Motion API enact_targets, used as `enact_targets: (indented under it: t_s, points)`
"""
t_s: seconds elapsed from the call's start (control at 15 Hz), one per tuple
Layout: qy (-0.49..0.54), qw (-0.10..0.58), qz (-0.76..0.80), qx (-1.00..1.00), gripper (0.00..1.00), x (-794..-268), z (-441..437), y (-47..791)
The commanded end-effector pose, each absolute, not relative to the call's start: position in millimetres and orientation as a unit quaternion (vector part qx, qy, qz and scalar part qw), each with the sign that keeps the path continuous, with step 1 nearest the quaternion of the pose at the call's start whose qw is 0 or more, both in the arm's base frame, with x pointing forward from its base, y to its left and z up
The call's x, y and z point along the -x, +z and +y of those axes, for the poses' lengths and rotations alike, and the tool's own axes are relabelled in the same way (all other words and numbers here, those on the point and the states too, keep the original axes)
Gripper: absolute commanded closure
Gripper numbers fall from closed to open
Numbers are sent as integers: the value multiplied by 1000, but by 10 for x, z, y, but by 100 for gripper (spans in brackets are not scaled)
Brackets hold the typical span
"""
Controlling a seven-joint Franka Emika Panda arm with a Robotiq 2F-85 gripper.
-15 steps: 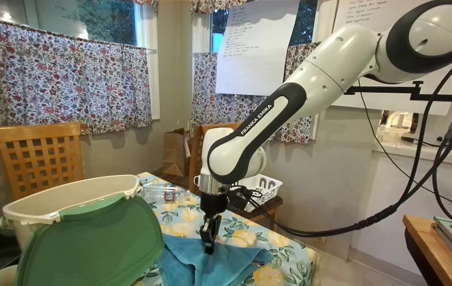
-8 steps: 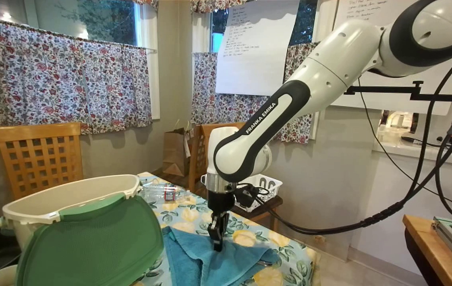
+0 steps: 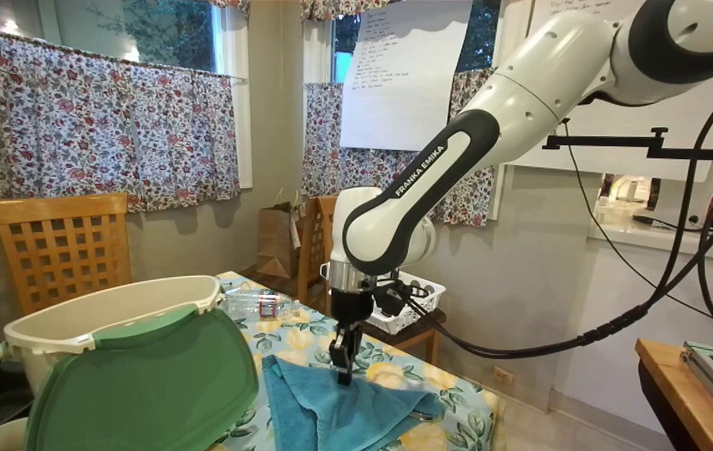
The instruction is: Use the blue towel to wrap the fork
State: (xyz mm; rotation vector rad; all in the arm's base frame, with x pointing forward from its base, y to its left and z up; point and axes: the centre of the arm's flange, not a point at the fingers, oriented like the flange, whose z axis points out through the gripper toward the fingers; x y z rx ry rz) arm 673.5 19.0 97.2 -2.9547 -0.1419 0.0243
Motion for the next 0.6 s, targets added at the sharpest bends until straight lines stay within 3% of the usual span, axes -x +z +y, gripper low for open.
enact_targets:
  t_s: [0.0,0.53]
  points:
    - [-29,76,-44,996,60,-6618,188,1306]
    - [-117,37,-45,991,4,-6904,-58,1381]
